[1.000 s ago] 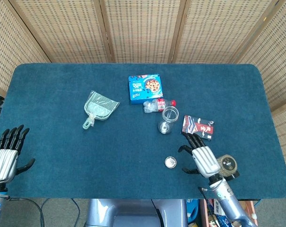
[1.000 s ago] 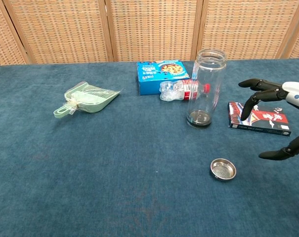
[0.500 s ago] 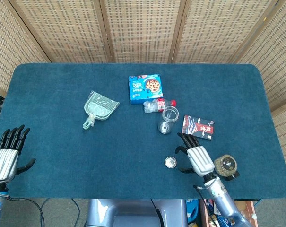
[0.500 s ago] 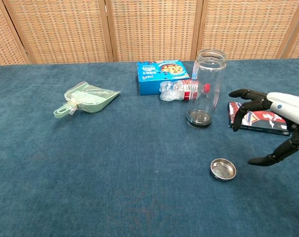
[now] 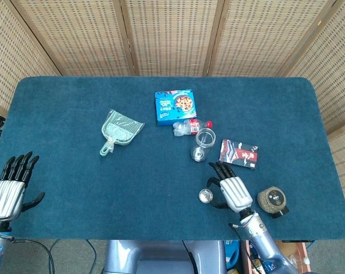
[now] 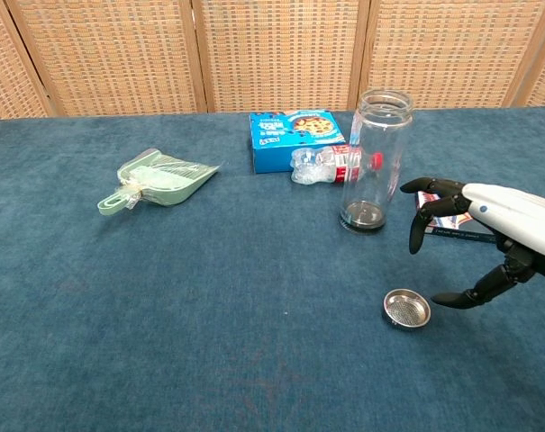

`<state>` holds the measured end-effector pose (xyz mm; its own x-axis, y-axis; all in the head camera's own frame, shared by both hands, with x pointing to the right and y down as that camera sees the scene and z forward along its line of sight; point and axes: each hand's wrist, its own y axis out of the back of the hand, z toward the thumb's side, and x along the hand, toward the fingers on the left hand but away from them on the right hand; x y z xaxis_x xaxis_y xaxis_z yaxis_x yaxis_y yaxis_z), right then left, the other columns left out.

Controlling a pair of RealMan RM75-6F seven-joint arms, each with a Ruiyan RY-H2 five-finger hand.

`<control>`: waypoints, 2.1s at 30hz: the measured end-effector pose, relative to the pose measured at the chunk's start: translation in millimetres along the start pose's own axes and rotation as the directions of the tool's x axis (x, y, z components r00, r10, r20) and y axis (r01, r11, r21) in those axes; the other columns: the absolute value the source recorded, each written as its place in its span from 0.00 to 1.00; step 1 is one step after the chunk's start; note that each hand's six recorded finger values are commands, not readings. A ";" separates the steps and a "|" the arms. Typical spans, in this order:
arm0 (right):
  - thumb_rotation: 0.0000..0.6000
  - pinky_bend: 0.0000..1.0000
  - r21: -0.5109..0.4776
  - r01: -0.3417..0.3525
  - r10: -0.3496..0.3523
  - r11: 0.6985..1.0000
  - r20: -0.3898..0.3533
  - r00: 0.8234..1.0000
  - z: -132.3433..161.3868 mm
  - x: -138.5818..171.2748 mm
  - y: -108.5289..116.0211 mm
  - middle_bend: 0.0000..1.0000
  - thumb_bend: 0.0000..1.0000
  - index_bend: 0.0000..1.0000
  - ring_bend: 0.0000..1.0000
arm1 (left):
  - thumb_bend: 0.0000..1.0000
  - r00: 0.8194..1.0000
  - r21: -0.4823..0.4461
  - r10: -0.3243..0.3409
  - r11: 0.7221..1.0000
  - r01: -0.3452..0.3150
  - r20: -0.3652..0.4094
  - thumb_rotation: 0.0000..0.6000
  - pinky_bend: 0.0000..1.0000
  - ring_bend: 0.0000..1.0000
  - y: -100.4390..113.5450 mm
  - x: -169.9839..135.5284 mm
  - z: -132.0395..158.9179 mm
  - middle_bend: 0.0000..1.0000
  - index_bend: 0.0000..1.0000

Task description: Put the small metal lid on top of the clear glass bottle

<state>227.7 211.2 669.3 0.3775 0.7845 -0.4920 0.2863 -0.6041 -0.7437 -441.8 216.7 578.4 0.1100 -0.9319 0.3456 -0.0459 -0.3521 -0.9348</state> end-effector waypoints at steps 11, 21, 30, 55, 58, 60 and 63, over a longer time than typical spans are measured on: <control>1.00 0.13 0.011 -0.010 0.010 1.000 0.004 1.000 1.9 -3.8 -7.9 0.16 0.36 0.51 0.00 | 0.24 1.000 0.000 0.001 1.000 -0.001 0.006 1.00 0.00 0.00 -0.2 -0.3 1.7 0.00 0.00; 1.00 0.13 0.016 -0.025 0.025 1.000 0.014 1.000 1.3 -7.7 -16.9 0.16 0.36 0.52 0.00 | 0.24 1.000 0.003 -0.005 1.000 0.005 0.010 1.00 0.00 0.00 -2.2 0.3 2.9 0.00 0.00; 1.00 0.13 0.024 -0.053 0.052 0.998 0.031 0.998 -2.0 -12.5 -24.8 0.16 0.37 0.53 0.00 | 0.24 1.000 0.002 -0.007 1.000 0.007 0.011 1.00 0.00 0.00 -3.0 0.1 3.2 0.00 0.00; 1.00 0.14 0.025 -0.089 0.087 0.996 0.041 0.995 -2.9 -22.4 -40.1 0.18 0.38 0.56 0.00 | 0.24 1.000 0.001 -0.008 1.000 0.008 0.011 1.00 0.00 0.00 -3.4 0.6 3.3 0.00 0.00; 1.00 0.14 0.027 -0.090 0.088 0.996 0.043 0.995 -3.3 -23.8 -41.3 0.18 0.38 0.56 0.00 | 0.24 1.000 0.001 -0.009 1.000 0.009 0.011 1.00 0.00 0.00 -3.7 0.9 3.1 0.00 0.00; 1.00 0.14 0.029 -0.088 0.087 0.996 0.044 0.995 -3.7 -24.9 -41.6 0.19 0.39 0.57 0.00 | 0.24 1.000 0.001 -0.010 1.000 0.010 0.011 1.00 0.00 0.00 -3.9 1.2 3.1 0.00 0.00; 1.00 0.14 0.033 -0.085 0.083 0.996 0.043 0.996 -3.5 -26.0 -41.2 0.19 0.39 0.57 0.00 | 0.24 1.000 0.001 -0.011 1.000 0.011 0.013 1.00 0.00 0.00 -4.3 1.4 3.5 0.00 0.00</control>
<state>209.2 215.2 714.3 0.3615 0.7369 -0.5712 0.2245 -0.6634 -0.7138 -438.0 217.3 582.5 0.1230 -0.9269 0.3545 -0.0434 -0.3619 -0.9312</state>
